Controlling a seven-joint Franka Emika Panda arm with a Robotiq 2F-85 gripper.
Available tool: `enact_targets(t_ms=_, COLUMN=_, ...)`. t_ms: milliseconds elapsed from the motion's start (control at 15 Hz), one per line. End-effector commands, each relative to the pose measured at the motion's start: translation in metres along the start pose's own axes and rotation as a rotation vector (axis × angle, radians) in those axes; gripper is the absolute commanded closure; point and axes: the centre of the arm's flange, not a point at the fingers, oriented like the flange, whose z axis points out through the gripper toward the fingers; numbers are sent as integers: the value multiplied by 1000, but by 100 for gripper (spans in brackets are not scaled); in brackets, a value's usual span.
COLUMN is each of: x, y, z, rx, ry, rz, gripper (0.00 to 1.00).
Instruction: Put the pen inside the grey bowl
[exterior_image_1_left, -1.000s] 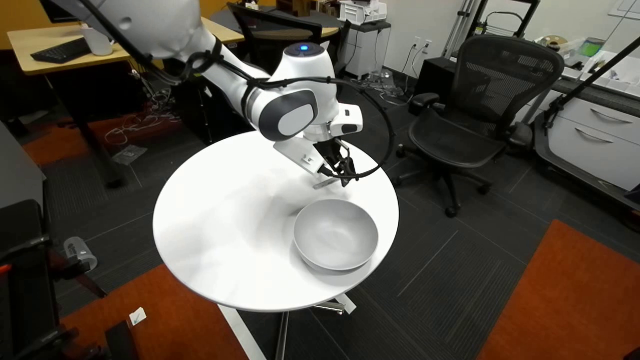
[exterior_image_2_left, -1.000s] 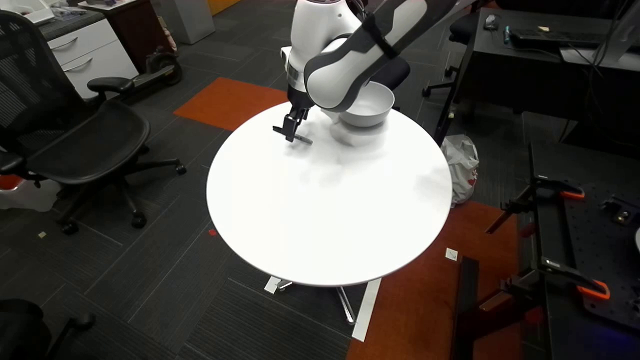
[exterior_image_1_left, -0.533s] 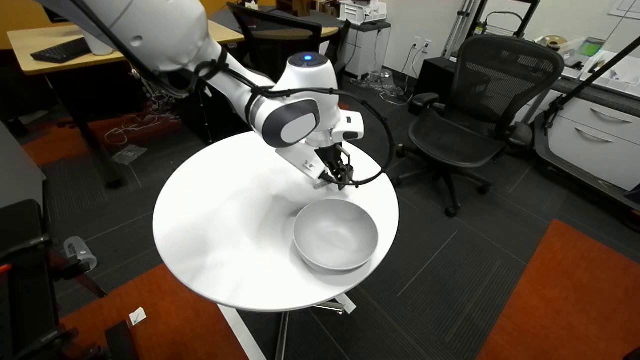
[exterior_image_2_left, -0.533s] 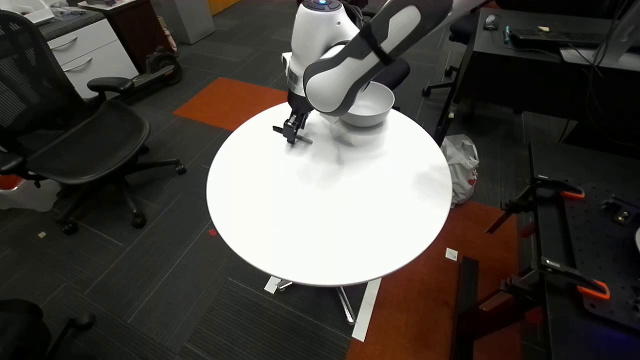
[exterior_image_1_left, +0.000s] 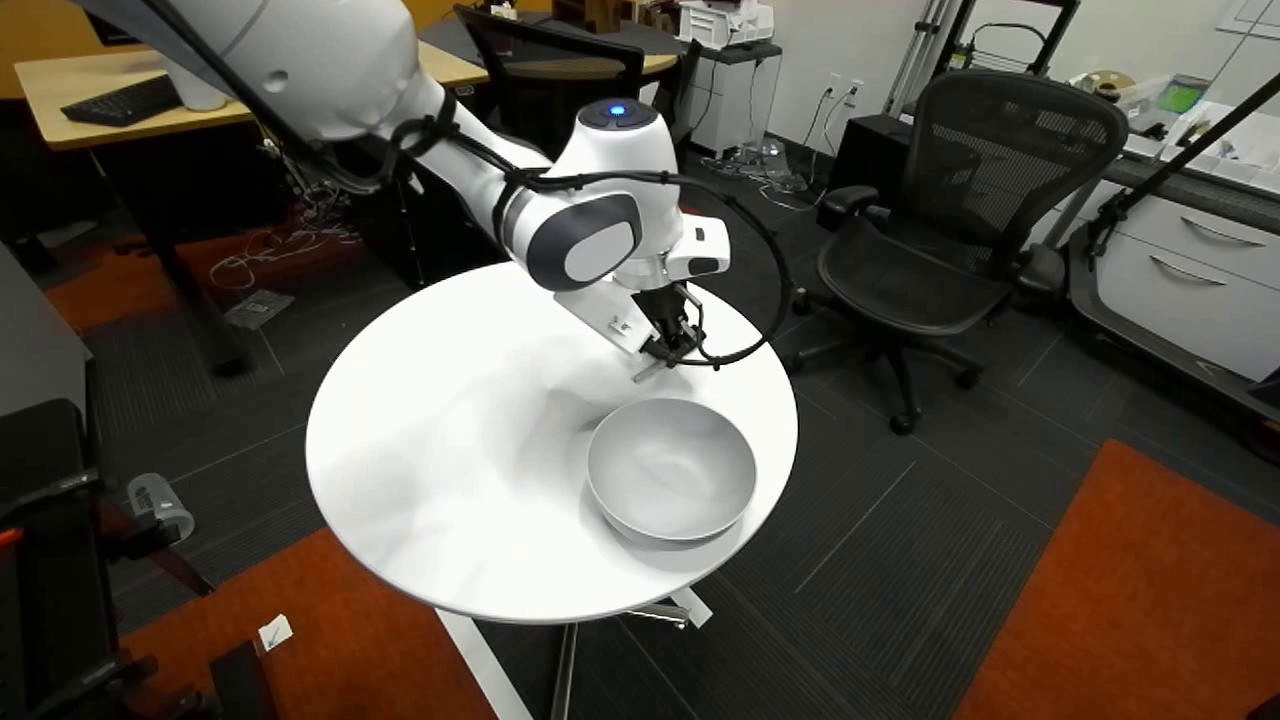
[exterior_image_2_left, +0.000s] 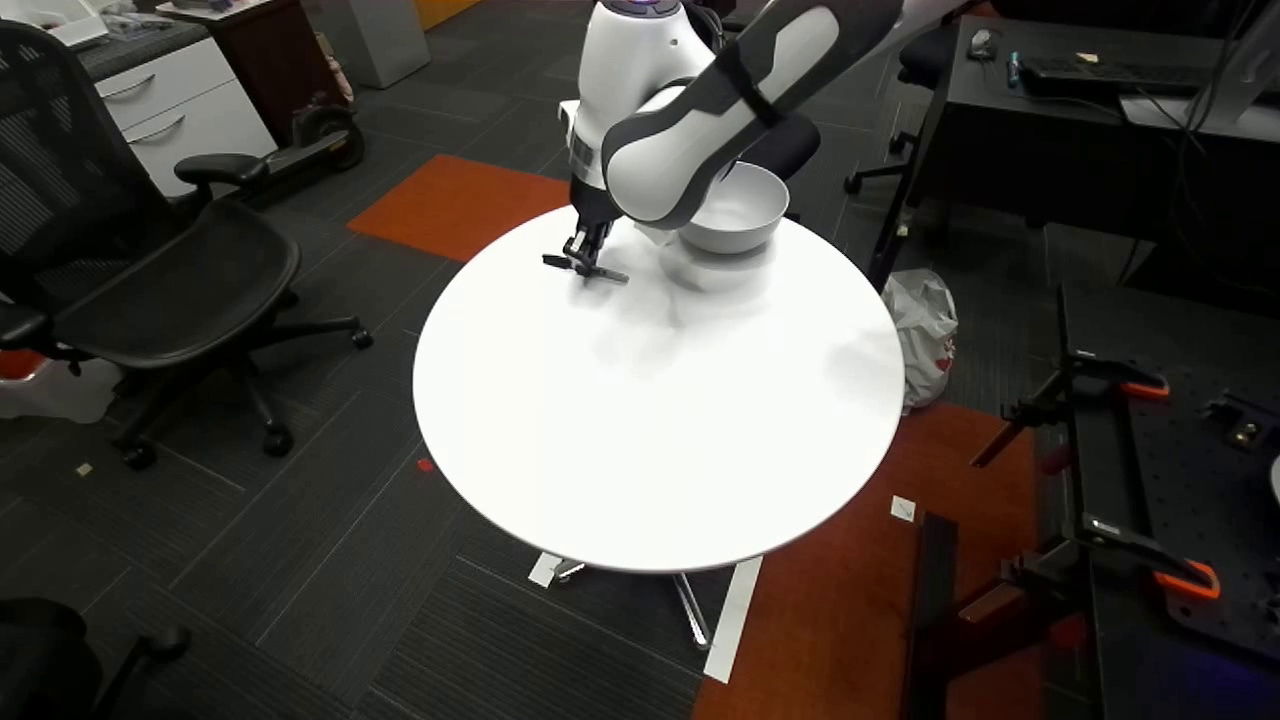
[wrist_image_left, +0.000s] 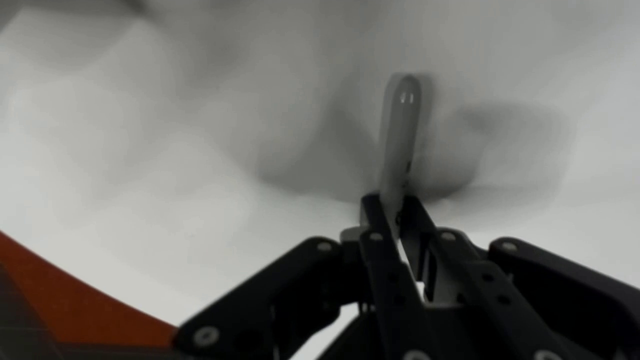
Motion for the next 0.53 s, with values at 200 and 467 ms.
enact_targets(t_ms=200, x=-6, y=2, z=-36, rx=-28, ry=50, rz=68, gripper=97)
enact_targets(t_ms=467, x=-16, y=-1, z=-79, rx=-69, ry=110, rz=110, gripper=97)
